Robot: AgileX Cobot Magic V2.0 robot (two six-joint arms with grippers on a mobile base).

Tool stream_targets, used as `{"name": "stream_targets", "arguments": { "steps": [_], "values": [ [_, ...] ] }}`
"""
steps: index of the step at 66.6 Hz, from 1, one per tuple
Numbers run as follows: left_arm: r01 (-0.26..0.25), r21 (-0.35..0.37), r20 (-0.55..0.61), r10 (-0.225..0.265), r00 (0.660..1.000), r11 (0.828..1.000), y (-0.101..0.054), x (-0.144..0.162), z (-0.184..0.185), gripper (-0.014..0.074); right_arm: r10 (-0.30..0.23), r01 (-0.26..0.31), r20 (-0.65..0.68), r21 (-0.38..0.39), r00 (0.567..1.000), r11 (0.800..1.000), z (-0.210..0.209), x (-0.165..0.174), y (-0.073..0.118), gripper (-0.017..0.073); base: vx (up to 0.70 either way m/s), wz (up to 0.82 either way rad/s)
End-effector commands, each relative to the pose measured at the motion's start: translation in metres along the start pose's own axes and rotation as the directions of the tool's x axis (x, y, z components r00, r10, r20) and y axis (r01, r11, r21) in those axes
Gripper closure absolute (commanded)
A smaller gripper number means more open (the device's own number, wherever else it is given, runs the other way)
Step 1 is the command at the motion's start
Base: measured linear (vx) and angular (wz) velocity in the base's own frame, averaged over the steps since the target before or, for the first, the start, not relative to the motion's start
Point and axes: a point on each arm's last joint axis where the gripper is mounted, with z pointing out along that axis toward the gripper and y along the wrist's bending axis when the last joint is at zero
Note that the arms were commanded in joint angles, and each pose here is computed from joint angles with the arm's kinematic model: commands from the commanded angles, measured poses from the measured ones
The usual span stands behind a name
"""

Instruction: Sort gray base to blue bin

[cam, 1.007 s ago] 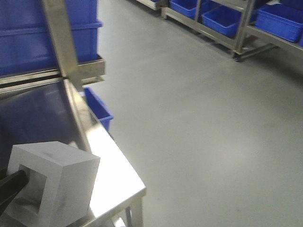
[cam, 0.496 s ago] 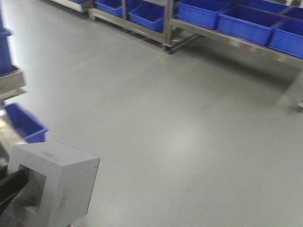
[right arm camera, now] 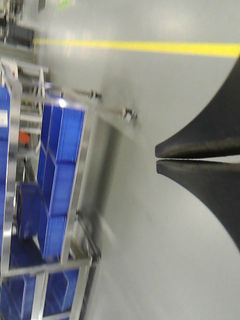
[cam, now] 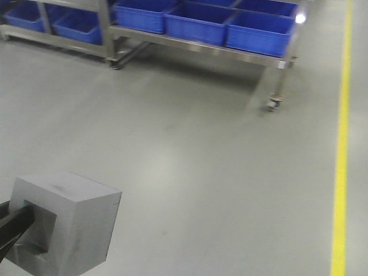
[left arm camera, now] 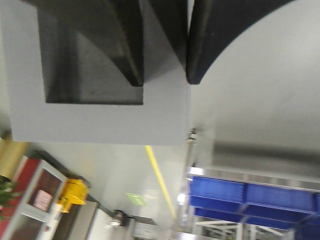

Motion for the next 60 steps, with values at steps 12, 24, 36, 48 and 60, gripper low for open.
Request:
{"name": "stream_targets", "arguments": {
  "steps": [12, 24, 36, 48, 60],
  "values": [
    [0.003, 0.051, 0.122, -0.009, 0.993, 0.999, -0.0062, -0.0183, -0.0027, 0.0601, -0.015, 0.014, 0.082, 0.009, 0.996, 1.000, -0.0004, -0.0060, -0.0004, 0.0564, 0.15, -0.74],
    [0.003, 0.051, 0.122, -0.009, 0.993, 0.999, -0.0062, -0.0183, -0.0027, 0.0601, -0.015, 0.014, 0.082, 0.009, 0.996, 1.000, -0.0004, -0.0060, -0.0004, 0.0564, 0.20, -0.67],
    [0.003, 0.051, 0.122, -0.009, 0.993, 0.999, -0.0062, -0.0183, -0.0027, 0.0601, -0.015, 0.014, 0.082, 0.009, 0.996, 1.000, -0.0004, -0.0060, -0.0004, 0.0564, 0.25, -0.53],
    [0.003, 0.051, 0.122, -0.009, 0.993, 0.999, -0.0062, -0.0183, -0.0027, 0.0601, -0.015, 0.014, 0.082, 0.009, 0.996, 1.000, -0.0004, -0.0060, -0.0004, 0.0564, 0.30, -0.34],
    [0.003, 0.051, 0.122, -0.009, 0.993, 0.999, -0.0062, -0.0183, -0.0027, 0.0601, -0.015, 0.014, 0.081, 0.009, 0.997, 1.000, -0.0004, -0.0058, -0.0004, 0.0564, 0.34, -0.23]
  ]
}}
